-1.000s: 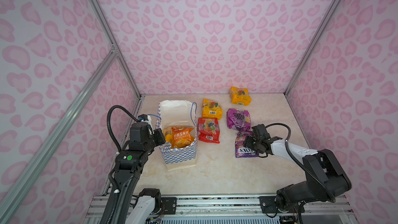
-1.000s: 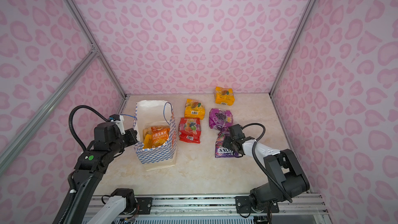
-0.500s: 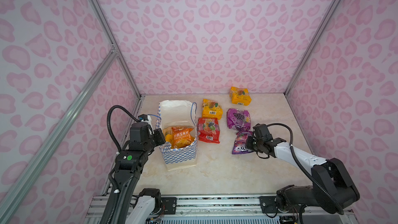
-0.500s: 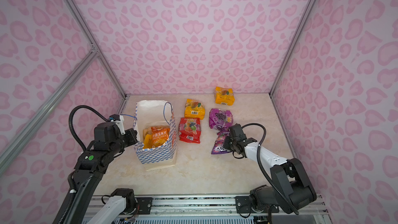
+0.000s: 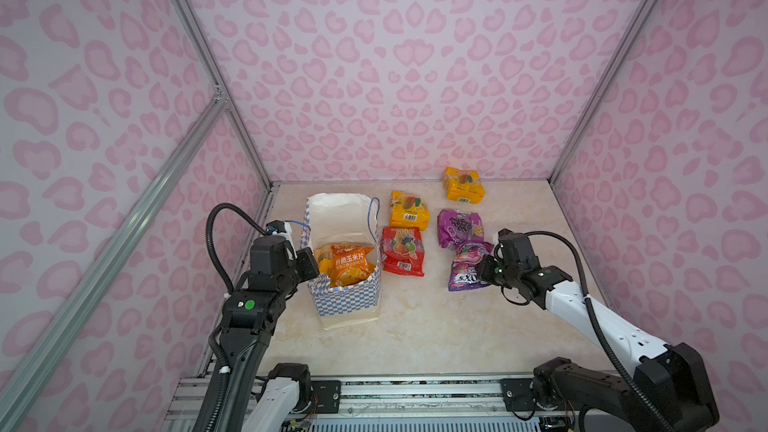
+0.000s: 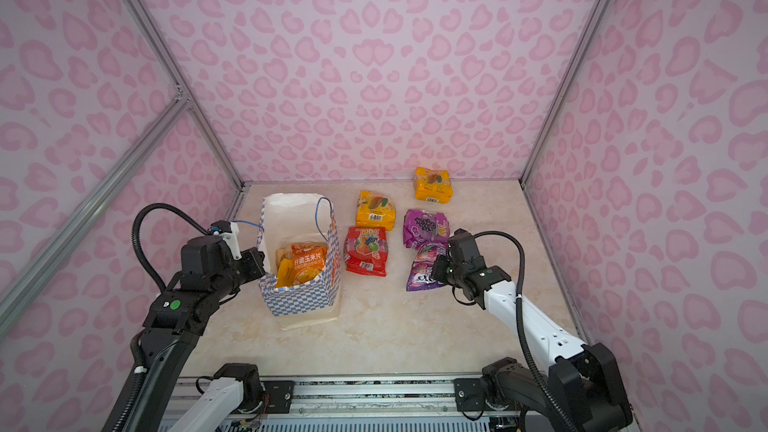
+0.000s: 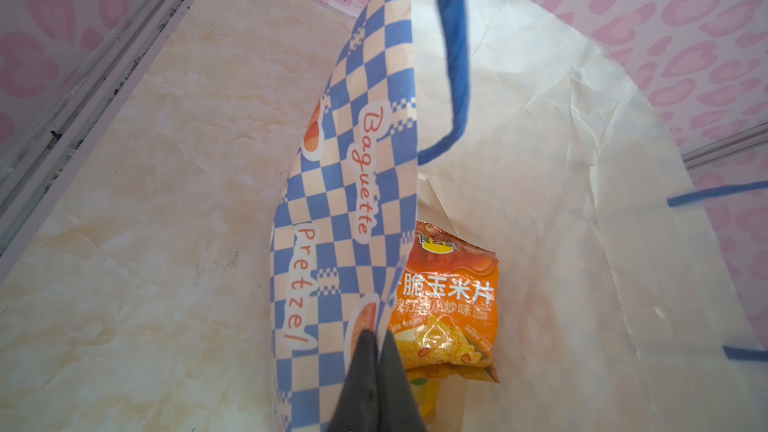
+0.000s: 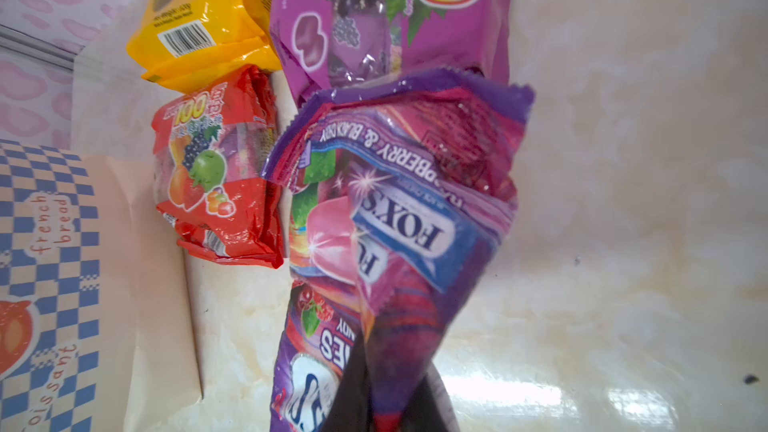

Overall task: Place the snacks into the paper bag
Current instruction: 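Grasp the purple Fox's candy bag with the right gripper and lift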

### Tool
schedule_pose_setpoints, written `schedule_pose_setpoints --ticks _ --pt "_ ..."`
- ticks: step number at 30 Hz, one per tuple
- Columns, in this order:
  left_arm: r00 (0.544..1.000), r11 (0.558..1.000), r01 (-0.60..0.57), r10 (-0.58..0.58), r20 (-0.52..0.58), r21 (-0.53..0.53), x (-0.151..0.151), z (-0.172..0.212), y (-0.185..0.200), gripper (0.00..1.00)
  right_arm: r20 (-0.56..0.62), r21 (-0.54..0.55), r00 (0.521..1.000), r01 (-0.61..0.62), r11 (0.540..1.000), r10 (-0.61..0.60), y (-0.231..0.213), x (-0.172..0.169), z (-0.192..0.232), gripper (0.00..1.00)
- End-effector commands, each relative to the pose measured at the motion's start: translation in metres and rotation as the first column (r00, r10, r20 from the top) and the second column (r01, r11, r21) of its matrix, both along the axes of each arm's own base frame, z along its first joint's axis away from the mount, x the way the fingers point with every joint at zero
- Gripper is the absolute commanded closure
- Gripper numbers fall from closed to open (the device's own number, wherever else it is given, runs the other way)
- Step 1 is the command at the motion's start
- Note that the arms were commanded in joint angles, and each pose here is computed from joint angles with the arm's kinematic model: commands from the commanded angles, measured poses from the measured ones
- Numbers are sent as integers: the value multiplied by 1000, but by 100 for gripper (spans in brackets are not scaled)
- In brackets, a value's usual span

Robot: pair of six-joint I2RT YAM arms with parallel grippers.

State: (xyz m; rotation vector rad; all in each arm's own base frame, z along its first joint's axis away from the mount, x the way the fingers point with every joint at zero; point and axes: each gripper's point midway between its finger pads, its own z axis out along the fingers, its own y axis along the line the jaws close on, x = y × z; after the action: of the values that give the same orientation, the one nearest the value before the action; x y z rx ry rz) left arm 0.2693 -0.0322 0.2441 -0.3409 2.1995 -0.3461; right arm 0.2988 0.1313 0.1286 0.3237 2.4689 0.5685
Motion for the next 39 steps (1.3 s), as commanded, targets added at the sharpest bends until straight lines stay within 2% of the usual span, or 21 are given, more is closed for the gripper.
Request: schedule_pose_setpoints --ticks 1,27,34,39 --pt "1000 1000 11 -11 2 -5 1 0 -2 96 32 -15 999 -13 1000 14 0 0 14 93" --pt "1000 1000 14 -14 -1 -5 1 -1 -3 96 211 -75 972 -92 993 106 20 2 101 100" --pt "1000 1000 17 -17 -1 -7 1 -1 -3 96 299 -74 941 -144 987 160 39 7 147 100" --pt "1000 1000 17 -17 0 -8 0 -1 -3 96 407 -88 890 -186 979 205 61 11 204 100"
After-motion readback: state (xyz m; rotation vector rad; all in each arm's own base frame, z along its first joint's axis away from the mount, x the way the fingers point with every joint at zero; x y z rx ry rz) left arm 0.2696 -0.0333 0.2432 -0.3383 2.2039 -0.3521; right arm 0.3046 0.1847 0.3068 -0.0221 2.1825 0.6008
